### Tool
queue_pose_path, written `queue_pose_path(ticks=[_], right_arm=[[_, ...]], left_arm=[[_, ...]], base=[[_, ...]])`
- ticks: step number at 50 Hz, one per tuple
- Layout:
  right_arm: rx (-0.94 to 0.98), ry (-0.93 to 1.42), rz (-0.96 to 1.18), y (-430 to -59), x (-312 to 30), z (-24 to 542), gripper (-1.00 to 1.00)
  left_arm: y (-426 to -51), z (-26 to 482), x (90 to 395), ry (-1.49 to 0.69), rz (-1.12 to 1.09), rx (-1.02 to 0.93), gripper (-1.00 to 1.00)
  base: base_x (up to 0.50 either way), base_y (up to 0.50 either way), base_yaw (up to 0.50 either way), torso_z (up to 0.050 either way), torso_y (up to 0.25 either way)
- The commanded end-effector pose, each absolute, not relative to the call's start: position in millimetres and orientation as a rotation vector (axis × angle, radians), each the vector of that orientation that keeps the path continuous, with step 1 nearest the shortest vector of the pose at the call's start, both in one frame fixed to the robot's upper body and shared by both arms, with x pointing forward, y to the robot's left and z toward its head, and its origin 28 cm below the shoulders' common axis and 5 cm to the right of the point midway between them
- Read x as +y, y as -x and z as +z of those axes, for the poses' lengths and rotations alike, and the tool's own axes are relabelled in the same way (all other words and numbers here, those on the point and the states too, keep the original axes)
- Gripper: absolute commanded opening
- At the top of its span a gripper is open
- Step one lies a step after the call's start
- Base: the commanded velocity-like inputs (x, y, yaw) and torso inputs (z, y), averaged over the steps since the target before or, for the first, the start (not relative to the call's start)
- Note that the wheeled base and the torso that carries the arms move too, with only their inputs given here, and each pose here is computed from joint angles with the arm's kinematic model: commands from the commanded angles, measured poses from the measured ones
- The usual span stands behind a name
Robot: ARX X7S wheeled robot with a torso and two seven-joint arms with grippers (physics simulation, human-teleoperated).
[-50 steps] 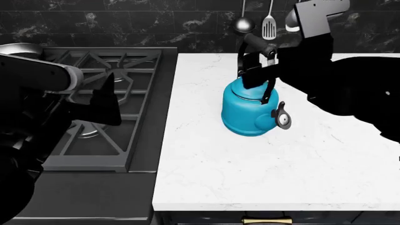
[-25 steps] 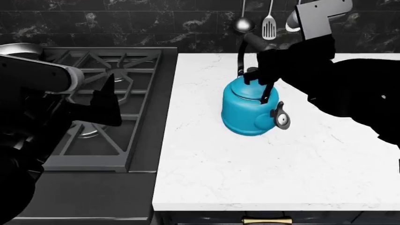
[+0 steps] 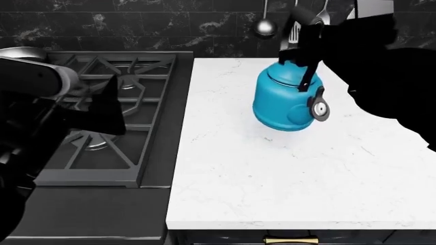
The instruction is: Pick the kettle from the counter and place it on a stove burner. Then turn the burner on.
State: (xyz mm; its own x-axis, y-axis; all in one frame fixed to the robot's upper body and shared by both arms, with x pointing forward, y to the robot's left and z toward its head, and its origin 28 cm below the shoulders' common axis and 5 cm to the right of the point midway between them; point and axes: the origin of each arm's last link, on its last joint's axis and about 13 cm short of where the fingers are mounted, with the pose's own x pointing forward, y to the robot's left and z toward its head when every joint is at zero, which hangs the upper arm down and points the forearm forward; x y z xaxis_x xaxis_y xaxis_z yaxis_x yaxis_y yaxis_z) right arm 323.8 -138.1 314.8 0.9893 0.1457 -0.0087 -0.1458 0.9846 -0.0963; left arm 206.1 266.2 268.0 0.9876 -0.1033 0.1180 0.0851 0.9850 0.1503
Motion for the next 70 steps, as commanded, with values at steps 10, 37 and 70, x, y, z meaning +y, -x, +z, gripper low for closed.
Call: queue_pose_path(ticks=[10,37,70], right_arm=[[-0.103,0.124,0.12,-318,-137,333,-1.0],[-0.102,0.147,0.168,-325,-125,337,-1.0],[-0.095,0.168,0.223,-335,-114,334,-1.0]], left_arm=[[-202,272,268,-0.149,-0.086,-0.139,1.0],[-199,271,272,-0.143,-0.075,-0.139,1.0],[-198,269,275,-0.141,-0.064,-0.134,1.0]], base=[[0.0,0.1,0.0,0.0,0.0],[0.0,0.18,0.0,0.0,0.001],[0.0,0.18,0.0,0.0,0.001]])
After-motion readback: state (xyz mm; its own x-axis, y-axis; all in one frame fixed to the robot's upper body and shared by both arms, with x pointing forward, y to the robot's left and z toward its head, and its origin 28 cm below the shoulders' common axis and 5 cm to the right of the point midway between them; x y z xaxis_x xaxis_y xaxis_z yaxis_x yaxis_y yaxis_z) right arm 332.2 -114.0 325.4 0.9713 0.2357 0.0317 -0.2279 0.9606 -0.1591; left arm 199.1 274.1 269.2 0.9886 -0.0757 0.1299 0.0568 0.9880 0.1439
